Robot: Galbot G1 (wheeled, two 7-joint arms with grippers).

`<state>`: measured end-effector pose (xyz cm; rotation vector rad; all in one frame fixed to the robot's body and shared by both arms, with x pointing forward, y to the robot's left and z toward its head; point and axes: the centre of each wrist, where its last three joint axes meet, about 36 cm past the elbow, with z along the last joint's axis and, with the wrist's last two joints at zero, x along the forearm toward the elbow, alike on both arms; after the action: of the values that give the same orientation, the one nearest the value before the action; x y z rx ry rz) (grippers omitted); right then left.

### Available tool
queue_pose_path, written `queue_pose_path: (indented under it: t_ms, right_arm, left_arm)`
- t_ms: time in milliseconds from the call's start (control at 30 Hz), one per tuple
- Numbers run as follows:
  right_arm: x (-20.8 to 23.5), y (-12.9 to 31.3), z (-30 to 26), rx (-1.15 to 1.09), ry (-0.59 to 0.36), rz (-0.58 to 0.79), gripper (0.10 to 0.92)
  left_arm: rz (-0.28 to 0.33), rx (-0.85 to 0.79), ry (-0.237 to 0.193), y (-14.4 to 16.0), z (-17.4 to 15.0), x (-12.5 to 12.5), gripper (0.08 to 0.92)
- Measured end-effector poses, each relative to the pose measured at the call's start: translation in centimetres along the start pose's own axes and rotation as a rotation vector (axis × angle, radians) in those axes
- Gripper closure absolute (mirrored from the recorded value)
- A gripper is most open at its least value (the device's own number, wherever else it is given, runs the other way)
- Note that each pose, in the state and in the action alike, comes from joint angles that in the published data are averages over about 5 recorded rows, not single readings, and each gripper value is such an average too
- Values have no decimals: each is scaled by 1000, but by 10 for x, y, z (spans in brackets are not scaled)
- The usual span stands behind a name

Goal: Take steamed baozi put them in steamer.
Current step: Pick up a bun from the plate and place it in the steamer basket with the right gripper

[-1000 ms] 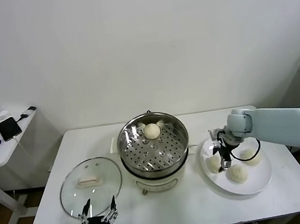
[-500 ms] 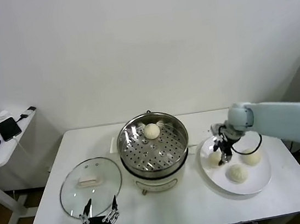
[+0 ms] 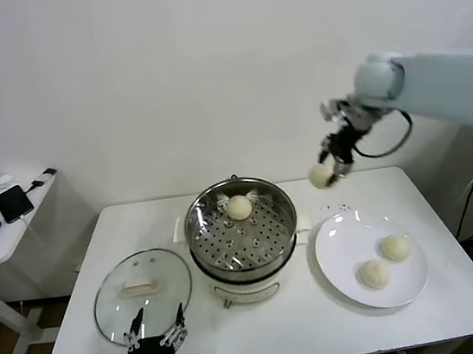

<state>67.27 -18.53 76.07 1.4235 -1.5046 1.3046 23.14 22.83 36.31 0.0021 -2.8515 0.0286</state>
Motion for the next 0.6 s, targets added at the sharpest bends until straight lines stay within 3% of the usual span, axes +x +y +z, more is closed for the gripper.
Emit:
queue_pose_path:
  t_ms: [233, 600]
  right_arm:
    - [-40, 2, -73, 36, -15, -25, 386]
    - [-139, 4, -132, 54, 2, -66, 386]
  left_arm:
    - [6, 8, -8, 0, -6, -2, 177]
    - [15, 17, -5, -1, -8, -2, 177]
